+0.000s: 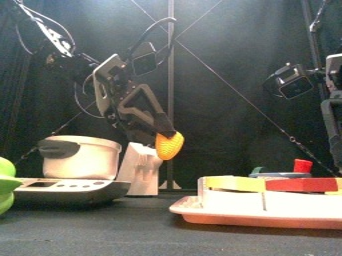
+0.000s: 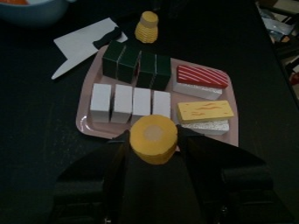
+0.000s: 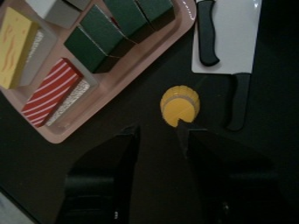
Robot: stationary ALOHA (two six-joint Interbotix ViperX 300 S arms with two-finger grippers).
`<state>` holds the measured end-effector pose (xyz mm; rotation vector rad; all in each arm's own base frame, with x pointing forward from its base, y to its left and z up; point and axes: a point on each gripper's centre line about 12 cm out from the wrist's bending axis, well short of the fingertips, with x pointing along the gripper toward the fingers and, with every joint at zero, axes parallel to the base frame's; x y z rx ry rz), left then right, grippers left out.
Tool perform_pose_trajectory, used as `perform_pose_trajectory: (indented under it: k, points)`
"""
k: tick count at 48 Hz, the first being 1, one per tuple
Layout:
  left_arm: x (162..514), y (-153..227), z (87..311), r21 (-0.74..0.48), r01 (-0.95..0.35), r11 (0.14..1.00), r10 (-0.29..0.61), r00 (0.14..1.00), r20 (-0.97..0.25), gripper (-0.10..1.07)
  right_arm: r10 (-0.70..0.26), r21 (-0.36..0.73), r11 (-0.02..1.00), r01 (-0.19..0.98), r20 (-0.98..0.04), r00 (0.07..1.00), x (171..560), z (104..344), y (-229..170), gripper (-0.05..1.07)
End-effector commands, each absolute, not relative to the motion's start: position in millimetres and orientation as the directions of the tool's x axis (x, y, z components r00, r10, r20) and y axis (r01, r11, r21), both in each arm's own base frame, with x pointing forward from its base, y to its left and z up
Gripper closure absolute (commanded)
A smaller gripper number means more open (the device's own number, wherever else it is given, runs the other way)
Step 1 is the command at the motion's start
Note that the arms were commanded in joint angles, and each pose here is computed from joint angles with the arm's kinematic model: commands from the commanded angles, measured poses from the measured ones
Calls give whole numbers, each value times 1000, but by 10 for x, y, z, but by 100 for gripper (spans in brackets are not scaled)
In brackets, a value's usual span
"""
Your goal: Grab corn bottom
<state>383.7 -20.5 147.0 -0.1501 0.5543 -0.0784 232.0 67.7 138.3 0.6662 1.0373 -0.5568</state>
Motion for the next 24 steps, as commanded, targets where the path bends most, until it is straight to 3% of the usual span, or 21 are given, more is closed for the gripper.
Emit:
perform_pose_trajectory:
  k: [1,24]
  points:
    - [3863,-231,1554,-164,45,985,-122,860,-496,21,-116,234,676,699,-903,414,2351,1451,671,13]
    - [3858,-230,1542,-163,44,986,-121,858,-500,21,-175,171,668,725,-910,376,2431,1306,511,14]
